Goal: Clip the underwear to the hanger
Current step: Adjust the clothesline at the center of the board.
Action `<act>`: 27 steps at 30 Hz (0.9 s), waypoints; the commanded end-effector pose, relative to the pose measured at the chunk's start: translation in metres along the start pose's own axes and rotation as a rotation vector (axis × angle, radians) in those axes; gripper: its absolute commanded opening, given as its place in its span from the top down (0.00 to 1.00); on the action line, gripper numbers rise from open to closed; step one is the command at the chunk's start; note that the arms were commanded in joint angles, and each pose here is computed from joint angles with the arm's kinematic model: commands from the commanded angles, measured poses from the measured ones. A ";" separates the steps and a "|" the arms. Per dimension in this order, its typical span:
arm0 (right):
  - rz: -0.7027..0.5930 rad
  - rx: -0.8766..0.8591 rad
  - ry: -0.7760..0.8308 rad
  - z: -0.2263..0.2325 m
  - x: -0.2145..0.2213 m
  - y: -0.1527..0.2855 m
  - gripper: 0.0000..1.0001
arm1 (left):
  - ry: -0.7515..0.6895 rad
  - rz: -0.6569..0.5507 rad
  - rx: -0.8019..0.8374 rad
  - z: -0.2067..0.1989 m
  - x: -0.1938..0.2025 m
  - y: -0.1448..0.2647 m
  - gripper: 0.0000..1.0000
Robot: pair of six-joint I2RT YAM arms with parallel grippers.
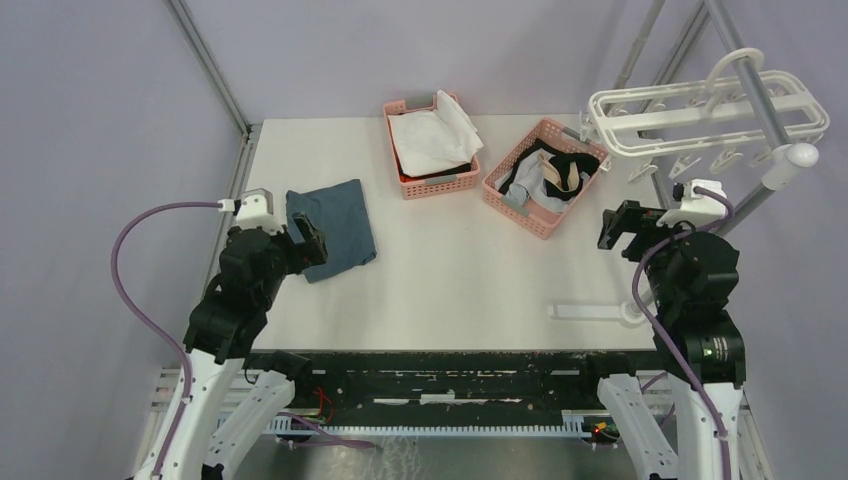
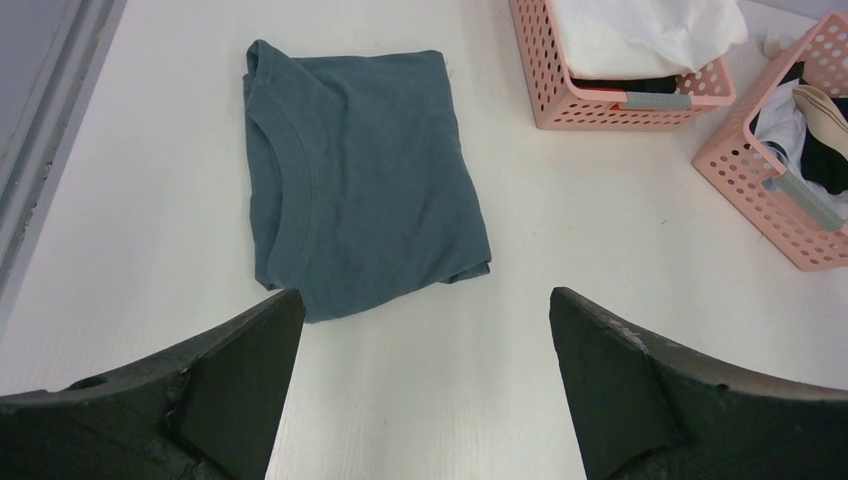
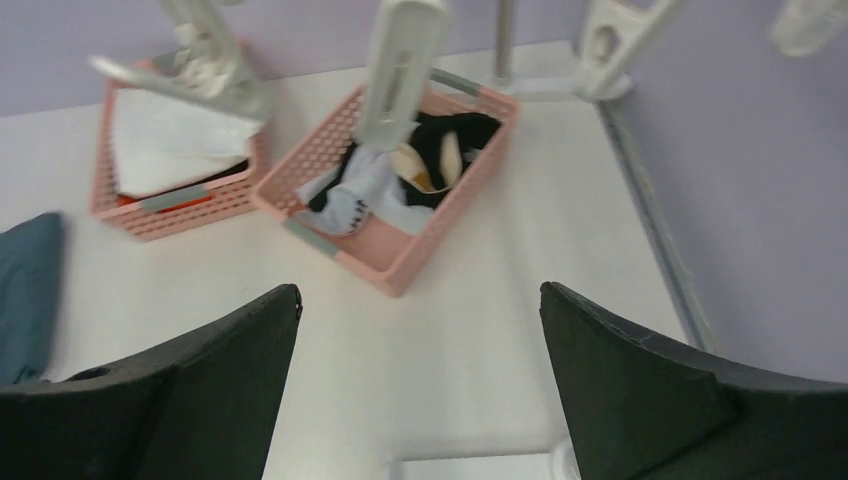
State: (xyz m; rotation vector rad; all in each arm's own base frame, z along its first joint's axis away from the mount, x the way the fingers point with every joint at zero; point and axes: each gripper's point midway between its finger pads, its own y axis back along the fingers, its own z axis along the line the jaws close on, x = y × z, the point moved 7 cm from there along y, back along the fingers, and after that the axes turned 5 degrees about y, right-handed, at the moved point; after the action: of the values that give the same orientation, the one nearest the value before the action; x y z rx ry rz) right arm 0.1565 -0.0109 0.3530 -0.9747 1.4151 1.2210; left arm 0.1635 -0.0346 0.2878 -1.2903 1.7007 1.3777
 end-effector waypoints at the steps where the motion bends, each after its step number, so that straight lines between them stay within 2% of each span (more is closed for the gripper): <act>1: -0.024 -0.399 0.043 0.038 -0.009 0.012 0.04 | 0.020 -0.028 0.056 -0.010 -0.006 -0.009 0.01; 7: 0.033 -0.464 0.031 0.048 0.008 0.003 0.00 | 0.027 0.002 0.076 -0.013 0.003 -0.019 0.01; 14: 0.065 -0.474 0.152 0.071 0.010 -0.010 0.00 | 0.030 0.014 0.072 -0.013 0.008 -0.023 0.01; 17: 0.084 -0.520 0.309 0.111 0.017 -0.012 0.00 | 0.028 0.011 0.060 -0.011 0.009 -0.024 0.01; 21: 0.039 -0.529 0.493 0.169 0.029 -0.004 0.00 | 0.029 0.003 0.048 -0.009 0.010 -0.025 0.01; 24: 0.049 -0.524 0.531 0.207 0.041 -0.013 0.00 | 0.030 -0.002 0.046 -0.008 0.010 -0.025 0.01; 27: 0.098 -0.423 0.589 0.229 0.050 -0.036 0.00 | 0.032 -0.006 0.048 -0.008 0.011 -0.024 0.01</act>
State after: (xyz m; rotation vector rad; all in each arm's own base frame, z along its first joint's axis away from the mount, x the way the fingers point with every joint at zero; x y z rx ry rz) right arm 0.1862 0.1978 0.2733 -1.8143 1.6190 1.6524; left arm 0.1785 -0.0459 0.2616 -1.2195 1.7632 1.3784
